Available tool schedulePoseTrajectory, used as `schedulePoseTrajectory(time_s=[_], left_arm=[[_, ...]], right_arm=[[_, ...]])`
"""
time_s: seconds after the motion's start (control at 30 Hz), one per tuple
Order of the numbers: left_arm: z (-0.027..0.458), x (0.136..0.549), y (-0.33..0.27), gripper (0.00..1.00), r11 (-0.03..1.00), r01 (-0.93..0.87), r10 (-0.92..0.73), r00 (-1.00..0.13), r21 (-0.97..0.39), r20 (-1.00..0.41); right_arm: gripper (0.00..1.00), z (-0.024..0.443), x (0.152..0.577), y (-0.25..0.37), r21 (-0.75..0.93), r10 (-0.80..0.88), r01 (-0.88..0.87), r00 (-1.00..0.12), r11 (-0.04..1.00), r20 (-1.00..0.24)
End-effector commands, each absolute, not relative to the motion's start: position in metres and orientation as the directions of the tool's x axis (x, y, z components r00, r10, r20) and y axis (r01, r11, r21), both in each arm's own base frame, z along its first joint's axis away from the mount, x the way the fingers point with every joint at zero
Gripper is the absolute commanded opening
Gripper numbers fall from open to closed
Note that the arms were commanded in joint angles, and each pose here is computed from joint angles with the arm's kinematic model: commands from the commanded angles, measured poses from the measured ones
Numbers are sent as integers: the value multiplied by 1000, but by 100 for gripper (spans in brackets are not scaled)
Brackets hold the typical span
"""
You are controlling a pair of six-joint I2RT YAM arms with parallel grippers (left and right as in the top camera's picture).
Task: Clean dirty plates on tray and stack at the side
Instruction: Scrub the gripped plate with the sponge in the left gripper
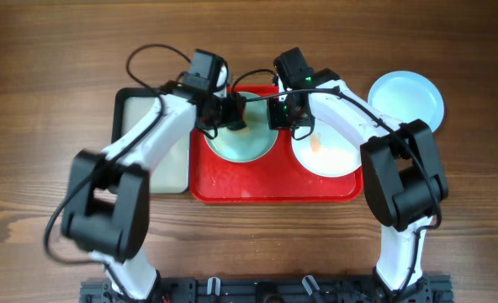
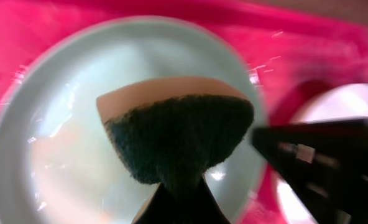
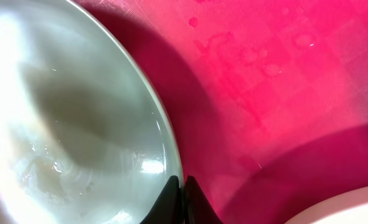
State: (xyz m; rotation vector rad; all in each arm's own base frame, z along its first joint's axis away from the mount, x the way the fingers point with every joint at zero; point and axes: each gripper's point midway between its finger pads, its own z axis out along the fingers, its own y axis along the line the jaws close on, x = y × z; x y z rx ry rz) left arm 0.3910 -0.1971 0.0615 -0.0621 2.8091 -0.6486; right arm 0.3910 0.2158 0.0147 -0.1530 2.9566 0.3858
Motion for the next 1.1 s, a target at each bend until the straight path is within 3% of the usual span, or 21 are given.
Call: schedulePoseTrajectory(time_s=[0.0,0.1,0.43,0.63,0.9,1.07], left_arm=[[108,397,-180,4,918,5,-138,-934,-396,-330],[89,388,-162,4,953,-50,-140,-948,-300,-286],[21,375,-155,4,973,-94,-131,-977,-213,-167],[-5,375,-140,4,967,-218,-236,-961,-130,-141],[-21,364,-191,4,908,-183,-190,-982,-377,19],[-1,375,-226,4,815,-117,-140,-990,-568,3]], right_arm=[[4,18,389,221,261,-100,-144,-980,955,-173],[4,18,390,221,261,-100,-144,-980,955,-173],[4,18,390,221,262,-101,-146,-979,954,-175],[4,18,389,224,272,-127,-173,-976,947,-178],[4,22,386,236,319,-181,-235,-965,918,-190],[4,22,385,238,319,-188,-242,-963,916,-191]])
